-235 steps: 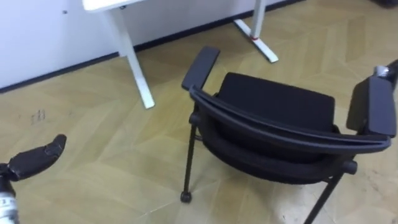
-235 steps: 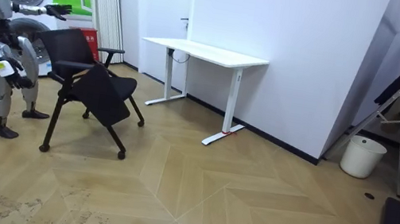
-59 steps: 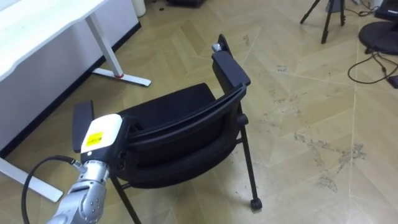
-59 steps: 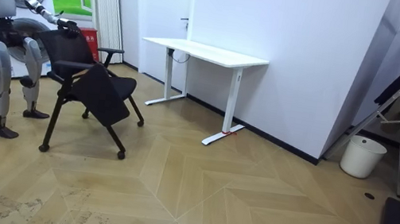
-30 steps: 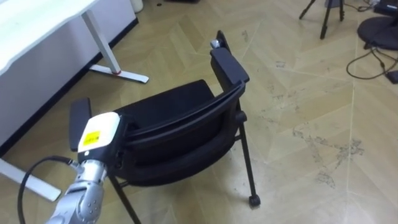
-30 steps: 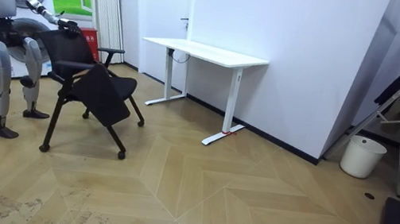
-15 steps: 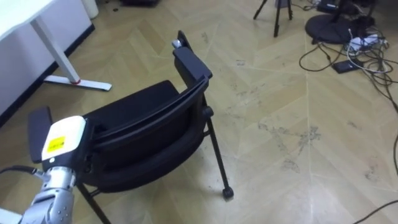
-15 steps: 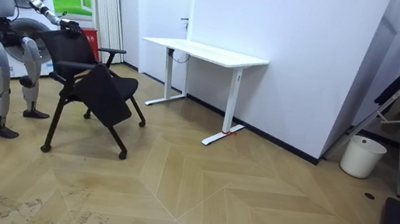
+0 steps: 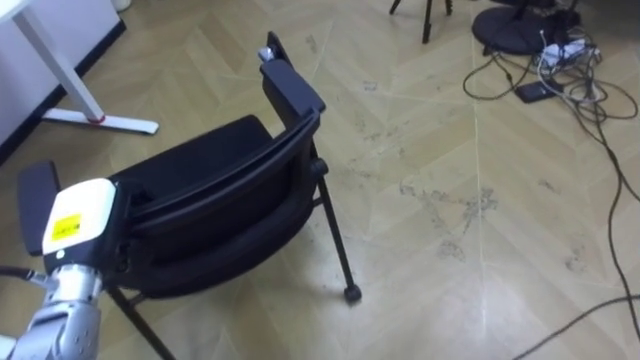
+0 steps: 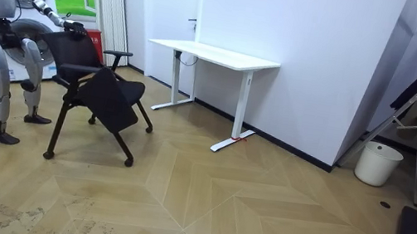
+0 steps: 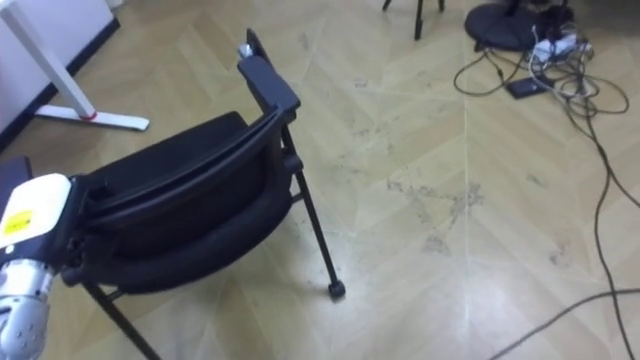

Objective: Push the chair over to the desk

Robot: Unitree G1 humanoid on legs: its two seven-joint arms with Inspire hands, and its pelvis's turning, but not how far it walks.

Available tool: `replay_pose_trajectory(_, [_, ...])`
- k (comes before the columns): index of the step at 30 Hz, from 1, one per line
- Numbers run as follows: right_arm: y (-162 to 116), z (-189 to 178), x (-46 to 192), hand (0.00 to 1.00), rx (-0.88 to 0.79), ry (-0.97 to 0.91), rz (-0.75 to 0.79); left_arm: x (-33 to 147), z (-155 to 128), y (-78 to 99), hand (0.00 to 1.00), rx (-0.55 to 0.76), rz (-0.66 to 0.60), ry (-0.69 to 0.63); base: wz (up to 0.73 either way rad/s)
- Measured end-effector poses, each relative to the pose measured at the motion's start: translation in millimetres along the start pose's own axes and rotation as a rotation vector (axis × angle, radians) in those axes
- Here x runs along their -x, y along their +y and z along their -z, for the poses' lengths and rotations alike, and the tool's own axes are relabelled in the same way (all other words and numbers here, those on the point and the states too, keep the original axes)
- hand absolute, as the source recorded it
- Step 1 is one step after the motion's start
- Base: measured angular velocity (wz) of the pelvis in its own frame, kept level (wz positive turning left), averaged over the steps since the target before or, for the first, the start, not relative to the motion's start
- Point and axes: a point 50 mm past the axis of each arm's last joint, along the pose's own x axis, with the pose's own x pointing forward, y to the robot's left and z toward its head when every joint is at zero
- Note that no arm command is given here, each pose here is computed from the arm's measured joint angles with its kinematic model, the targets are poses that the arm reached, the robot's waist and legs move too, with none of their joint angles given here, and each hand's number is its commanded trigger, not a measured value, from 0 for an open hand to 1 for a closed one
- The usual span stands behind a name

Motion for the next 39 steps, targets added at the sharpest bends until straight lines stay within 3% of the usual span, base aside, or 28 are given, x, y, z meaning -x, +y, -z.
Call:
replay_pose_trajectory(7, [48.4, -54.4, 47.8, 0.0, -0.054, -0.354, -0.256, -6.1, -12.0, 5.5, 1.0, -0.012, 0.019, -0.03, -0.03])
replay_pose_trajectory(12, [78.8, -58.0, 78.6, 0.0, -0.065, -0.409, -0.444, -9.6, -20.9, 5.7, 1.0, -0.008, 0.045, -0.048, -0.02])
replay_pose_trajectory(17, [109.8, -64.3, 124.6, 0.0, -0.123, -0.424, -0.724, -14.8, -29.6, 5.8, 1.0, -0.003, 0.065, -0.083, -0.04])
replay_pose_trajectory(28, [134.1, -70.7, 186.5, 0.0, -0.116, -0.586, -1.052, -17.8, -46.7, -2.0, 1.0, -0.01, 0.084, -0.146, -0.02])
replay_pose_trajectory(39, [144.0, -75.0, 225.6, 0.0, -0.02, -0.805, -1.354, -19.1, -57.4, -5.1, 1.0, -0.054, 0.116, -0.232, 0.07])
